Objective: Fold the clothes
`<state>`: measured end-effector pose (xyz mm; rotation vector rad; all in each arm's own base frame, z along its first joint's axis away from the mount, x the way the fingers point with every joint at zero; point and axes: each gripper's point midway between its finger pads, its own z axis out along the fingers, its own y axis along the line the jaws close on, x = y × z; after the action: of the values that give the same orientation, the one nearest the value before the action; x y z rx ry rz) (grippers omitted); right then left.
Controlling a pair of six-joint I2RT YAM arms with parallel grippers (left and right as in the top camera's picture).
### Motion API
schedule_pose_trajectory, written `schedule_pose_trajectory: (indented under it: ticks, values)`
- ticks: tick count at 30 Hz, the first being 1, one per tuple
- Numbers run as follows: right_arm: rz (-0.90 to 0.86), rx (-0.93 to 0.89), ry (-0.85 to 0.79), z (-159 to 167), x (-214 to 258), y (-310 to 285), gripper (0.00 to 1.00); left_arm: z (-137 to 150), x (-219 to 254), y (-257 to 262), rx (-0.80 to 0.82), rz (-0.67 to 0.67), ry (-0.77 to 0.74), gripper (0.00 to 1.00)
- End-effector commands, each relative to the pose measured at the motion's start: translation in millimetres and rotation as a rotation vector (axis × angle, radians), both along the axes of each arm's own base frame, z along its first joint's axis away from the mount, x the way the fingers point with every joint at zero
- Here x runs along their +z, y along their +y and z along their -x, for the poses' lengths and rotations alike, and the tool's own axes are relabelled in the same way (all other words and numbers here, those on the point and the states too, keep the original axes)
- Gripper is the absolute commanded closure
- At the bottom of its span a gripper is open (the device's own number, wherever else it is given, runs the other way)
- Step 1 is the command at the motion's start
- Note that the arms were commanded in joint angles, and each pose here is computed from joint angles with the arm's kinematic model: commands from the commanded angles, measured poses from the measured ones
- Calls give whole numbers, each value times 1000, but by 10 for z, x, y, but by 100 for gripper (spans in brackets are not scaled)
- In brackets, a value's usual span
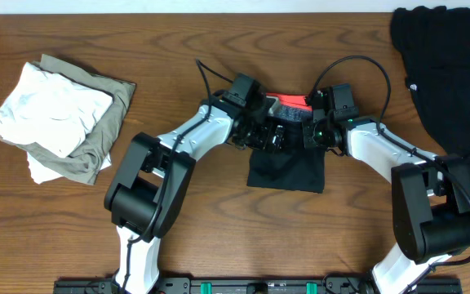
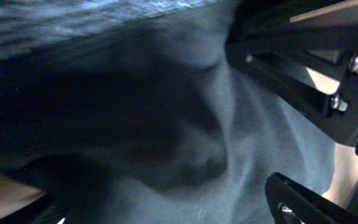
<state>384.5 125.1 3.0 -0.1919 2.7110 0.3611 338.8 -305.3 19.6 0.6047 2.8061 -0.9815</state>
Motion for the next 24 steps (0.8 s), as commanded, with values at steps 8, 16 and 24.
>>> schedule_pose_trajectory:
  ticks: [8,16,24]
  values:
    - [9,32,94,223,-241,53,78,387,-643,217,25,-155,177,25]
    - [9,32,95,227,-242,51,78,352,-694,301,39,-209,154,81]
    - [0,10,52,133,111,-30,75,287,-787,751,107,-400,144,94]
